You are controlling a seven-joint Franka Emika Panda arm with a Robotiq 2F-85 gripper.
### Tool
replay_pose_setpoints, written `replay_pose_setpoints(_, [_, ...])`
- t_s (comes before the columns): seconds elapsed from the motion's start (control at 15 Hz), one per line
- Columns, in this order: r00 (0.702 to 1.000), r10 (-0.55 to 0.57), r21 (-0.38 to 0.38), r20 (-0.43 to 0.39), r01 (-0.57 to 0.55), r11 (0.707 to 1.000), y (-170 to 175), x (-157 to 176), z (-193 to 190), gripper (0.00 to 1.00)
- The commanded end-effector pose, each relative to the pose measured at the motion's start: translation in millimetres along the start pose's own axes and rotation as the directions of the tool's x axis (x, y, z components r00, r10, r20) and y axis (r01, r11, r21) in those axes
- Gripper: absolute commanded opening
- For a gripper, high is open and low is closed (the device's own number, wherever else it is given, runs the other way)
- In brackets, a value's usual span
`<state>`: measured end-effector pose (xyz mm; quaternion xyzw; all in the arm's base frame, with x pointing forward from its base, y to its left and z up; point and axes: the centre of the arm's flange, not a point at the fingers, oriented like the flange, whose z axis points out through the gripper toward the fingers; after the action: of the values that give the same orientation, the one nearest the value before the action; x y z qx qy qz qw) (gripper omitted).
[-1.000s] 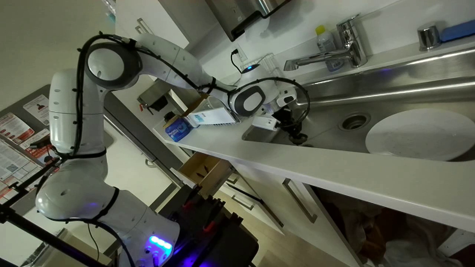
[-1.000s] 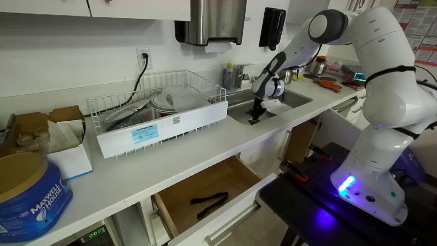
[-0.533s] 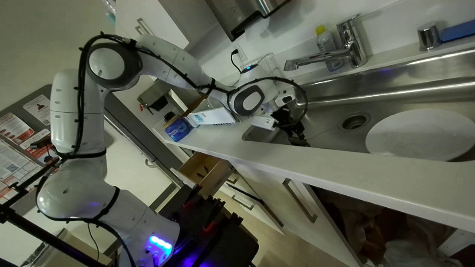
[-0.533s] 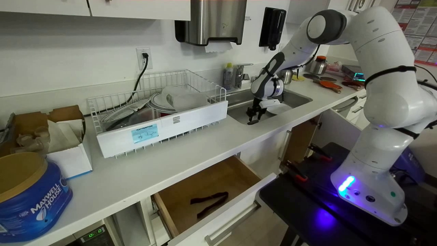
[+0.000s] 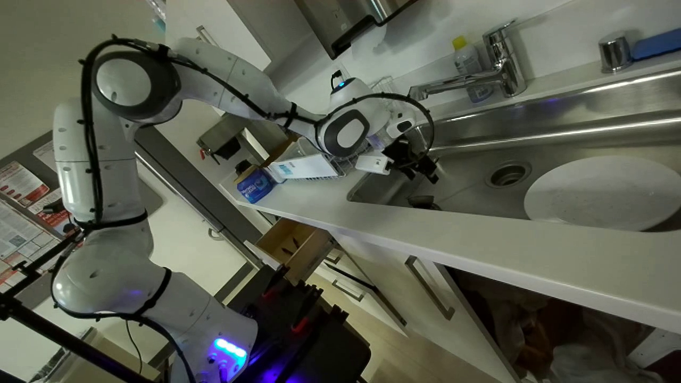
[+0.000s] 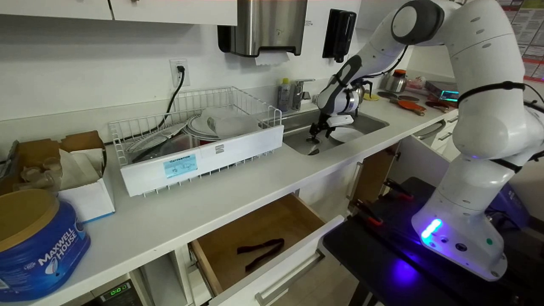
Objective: Remove the plug from the sink drain
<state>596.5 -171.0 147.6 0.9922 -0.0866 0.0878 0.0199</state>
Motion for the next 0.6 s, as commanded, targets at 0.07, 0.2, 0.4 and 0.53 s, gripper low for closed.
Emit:
replay_pose_setpoints(0.07, [0.997, -0.016, -0.022, -0.075, 0.015, 1.000, 17.6, -22.0, -72.3, 1.00])
replay_pose_setpoints(0.2, [0.995, -0.018, -0.021, -0.099, 0.016, 1.000, 25.9, -23.8, -95.4, 1.00])
replay_pose_setpoints(0.4, [0.990, -0.033, -0.022, -0.139, 0.031, 0.999, 34.1, -26.9, -125.4, 1.00])
replay_pose_setpoints(0.53, [0.986, -0.038, -0.028, -0.162, 0.034, 0.999, 36.5, -26.5, -141.8, 1.00])
